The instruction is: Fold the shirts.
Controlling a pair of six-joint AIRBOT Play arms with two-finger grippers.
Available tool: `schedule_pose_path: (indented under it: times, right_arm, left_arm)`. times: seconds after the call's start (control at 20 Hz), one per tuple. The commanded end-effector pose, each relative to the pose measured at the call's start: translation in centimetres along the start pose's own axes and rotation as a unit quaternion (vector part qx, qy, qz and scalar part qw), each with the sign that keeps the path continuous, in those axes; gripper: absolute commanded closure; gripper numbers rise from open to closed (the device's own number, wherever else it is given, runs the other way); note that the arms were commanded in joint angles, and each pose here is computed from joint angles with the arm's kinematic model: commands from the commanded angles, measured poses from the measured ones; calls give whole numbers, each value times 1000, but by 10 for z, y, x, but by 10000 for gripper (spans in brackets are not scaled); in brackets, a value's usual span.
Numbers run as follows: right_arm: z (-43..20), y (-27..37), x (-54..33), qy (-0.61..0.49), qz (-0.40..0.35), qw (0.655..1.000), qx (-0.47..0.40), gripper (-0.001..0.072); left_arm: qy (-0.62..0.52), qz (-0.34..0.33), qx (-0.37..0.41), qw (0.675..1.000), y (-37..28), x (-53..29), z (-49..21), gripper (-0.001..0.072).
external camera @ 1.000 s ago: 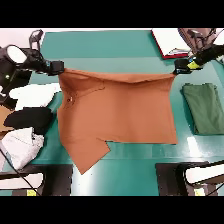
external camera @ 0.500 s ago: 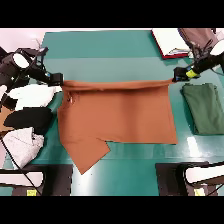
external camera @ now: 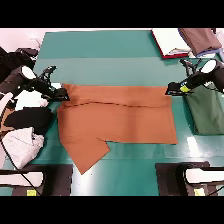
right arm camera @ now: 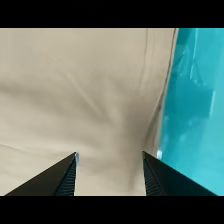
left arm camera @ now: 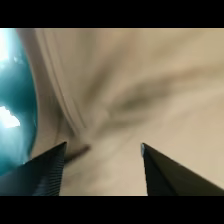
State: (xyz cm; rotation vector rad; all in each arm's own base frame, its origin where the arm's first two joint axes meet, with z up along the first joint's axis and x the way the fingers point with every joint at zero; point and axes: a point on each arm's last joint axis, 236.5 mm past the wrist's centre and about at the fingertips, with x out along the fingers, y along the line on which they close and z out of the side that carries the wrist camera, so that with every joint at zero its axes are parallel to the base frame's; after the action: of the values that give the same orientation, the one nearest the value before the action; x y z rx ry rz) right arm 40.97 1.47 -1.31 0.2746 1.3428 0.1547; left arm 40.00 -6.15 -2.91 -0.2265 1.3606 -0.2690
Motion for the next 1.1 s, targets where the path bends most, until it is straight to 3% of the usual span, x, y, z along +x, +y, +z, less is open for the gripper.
schedule_pose_path:
  times: [0.0,0.2,0.5,0.8,1.05]
  right_arm:
    - [0,13,-27,-26,38,999,14,255]
    - [-31,24,-79,-65,43,997,-6,260]
    - [-62,27,-92,-118,35,992,-4,261]
    - [-66,29,-97,-125,35,992,-7,262]
    - [-66,38,-98,-126,53,991,-3,262]
  left_arm:
    - [24,-2,-13,1000,-2,-29,-26,159]
    - [1,27,-34,999,-4,-62,-92,159]
    - [83,22,-109,990,-3,-26,-220,158]
    - [92,-48,-166,981,-27,14,-246,158]
    - [79,-83,-130,985,-60,31,-246,161]
